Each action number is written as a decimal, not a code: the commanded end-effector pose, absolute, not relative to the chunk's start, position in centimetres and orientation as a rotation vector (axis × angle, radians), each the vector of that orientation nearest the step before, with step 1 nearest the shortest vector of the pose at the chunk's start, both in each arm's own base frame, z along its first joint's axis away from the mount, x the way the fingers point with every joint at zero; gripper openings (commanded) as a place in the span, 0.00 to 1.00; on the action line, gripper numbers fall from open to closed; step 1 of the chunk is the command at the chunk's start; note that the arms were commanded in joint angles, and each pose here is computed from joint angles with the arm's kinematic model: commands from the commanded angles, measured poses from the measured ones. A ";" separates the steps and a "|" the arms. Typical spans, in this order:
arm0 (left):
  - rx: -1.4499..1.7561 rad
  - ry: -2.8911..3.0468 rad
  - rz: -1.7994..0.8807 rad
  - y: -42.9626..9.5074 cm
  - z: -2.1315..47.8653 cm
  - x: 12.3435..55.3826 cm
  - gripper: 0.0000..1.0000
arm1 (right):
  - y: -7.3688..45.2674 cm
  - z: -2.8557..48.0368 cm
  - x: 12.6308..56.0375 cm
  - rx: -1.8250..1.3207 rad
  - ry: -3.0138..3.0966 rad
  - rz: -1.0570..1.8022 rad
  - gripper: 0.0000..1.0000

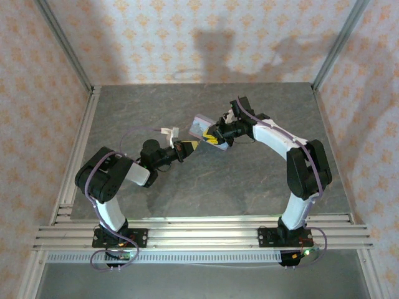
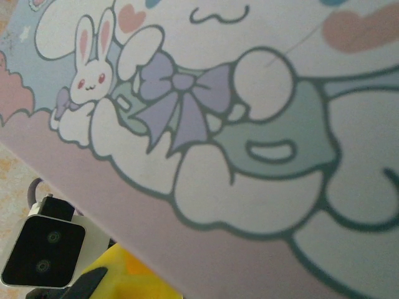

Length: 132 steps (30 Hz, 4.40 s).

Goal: Unlock a padlock with a key

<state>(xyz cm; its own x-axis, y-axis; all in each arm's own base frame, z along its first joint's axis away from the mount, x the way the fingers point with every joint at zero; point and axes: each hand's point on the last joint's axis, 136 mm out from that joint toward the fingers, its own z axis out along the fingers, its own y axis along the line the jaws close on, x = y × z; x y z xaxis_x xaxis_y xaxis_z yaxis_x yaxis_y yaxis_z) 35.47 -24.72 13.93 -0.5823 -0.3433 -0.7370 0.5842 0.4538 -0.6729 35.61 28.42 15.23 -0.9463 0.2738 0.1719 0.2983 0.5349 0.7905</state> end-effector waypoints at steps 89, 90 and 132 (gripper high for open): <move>0.301 1.674 -1.124 -25.7 15.8 36.3 0.00 | 28.5 17.2 35.7 -0.529 -2.692 -1.445 0.00; 0.292 1.679 -1.125 -25.7 15.6 36.3 0.00 | 28.5 17.2 35.8 -0.534 -2.696 -1.444 0.00; 0.139 1.632 -1.121 -24.4 17.8 37.0 0.00 | 28.6 17.1 36.9 -0.730 -2.621 -1.553 0.00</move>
